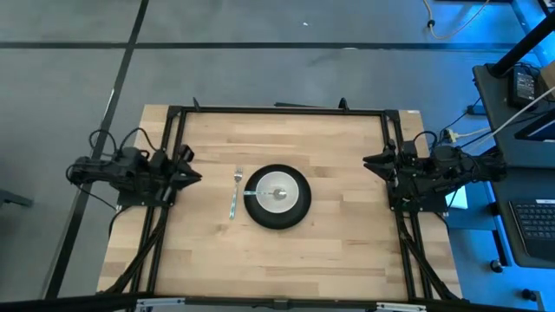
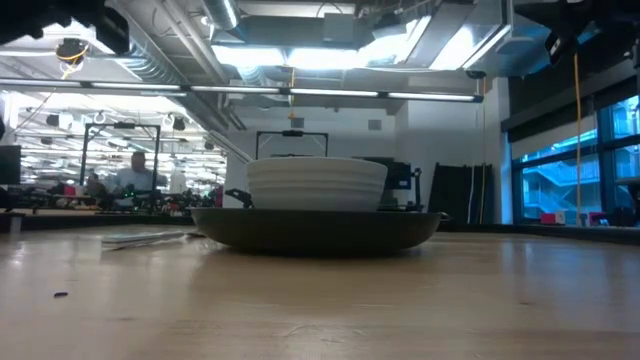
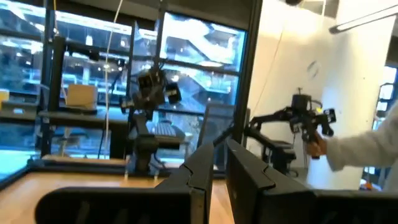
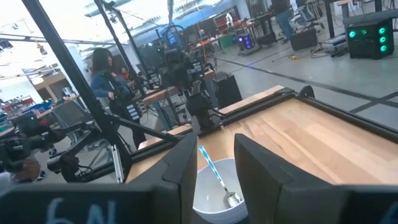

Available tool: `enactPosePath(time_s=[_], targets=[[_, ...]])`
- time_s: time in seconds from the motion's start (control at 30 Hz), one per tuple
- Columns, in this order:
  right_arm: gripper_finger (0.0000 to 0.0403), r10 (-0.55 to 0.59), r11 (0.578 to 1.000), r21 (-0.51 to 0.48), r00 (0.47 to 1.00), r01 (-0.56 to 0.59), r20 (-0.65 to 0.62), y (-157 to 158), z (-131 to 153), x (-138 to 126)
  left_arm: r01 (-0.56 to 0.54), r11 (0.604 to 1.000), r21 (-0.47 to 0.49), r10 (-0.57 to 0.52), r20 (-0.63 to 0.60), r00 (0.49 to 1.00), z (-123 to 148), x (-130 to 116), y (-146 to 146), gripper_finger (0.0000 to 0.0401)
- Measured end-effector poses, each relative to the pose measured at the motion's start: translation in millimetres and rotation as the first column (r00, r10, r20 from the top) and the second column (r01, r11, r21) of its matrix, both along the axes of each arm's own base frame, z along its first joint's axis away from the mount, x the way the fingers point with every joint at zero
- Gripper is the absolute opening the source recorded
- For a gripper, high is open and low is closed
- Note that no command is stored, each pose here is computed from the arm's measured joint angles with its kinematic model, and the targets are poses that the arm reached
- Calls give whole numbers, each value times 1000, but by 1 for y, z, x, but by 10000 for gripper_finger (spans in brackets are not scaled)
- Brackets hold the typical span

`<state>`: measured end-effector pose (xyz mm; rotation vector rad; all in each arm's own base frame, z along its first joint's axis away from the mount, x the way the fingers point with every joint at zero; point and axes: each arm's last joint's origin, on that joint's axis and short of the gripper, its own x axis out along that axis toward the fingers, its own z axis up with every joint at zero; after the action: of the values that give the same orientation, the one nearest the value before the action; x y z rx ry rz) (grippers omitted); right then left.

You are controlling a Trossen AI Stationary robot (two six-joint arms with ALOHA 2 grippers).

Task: Set table place
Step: Return to Home Position

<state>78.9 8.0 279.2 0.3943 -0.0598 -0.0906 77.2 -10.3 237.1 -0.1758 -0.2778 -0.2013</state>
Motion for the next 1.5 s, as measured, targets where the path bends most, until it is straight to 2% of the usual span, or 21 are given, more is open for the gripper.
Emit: enactPosePath(time_s=[0.27,0.37,0.43,0.63,0.8,1.5], targets=[[108,0,1000,7,1000,0,2,0,0,0,0,1000,0,0,-12,1000,-28,11,-1,33],[108,0,1000,7,1000,0,2,0,0,0,5,1000,-23,-5,20,1000,-37,13,-1,33],[108,0,1000,8,1000,0,3,0,0,0,11,999,-44,-11,-10,1000,-44,15,-2,33],[108,0,1000,6,1000,0,2,0,0,0,11,998,-61,-11,-4,1000,-43,15,-1,33],[108,0,1000,4,1000,0,2,0,0,0,-31,995,-95,28,-32,999,-45,16,0,33],[108,0,1000,1,1000,0,2,0,0,0,-46,994,-95,43,-34,998,-46,16,0,33]])
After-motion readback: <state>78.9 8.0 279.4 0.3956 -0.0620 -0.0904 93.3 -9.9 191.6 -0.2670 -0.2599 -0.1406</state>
